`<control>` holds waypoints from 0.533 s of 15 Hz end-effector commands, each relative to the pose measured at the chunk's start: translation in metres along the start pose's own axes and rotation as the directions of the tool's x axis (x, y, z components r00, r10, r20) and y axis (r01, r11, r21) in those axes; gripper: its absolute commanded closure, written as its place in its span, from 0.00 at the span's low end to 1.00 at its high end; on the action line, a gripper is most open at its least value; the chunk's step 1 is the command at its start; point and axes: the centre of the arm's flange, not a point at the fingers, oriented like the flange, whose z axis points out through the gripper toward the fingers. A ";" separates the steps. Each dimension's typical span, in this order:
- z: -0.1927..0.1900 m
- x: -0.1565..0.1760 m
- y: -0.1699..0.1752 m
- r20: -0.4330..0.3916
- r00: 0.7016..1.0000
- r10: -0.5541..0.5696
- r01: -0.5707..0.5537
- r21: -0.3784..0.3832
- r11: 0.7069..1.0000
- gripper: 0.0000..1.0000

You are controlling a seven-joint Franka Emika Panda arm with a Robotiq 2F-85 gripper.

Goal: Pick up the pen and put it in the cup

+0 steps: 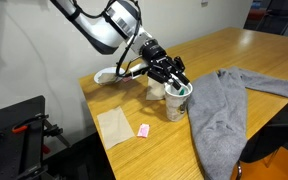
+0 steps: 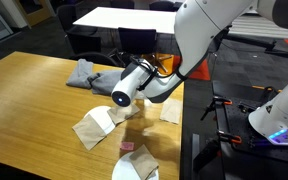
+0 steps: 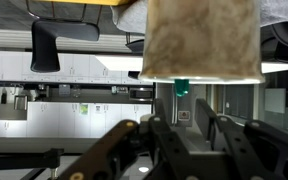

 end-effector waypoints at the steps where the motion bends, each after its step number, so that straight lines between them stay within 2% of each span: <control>1: -0.006 0.003 -0.006 -0.019 0.999 0.035 -0.035 -0.026 0.999 0.31; 5: -0.014 0.027 -0.005 -0.013 0.998 0.066 -0.066 -0.026 0.997 0.01; 8: -0.024 0.059 -0.002 -0.011 0.995 0.097 -0.098 -0.027 0.995 0.00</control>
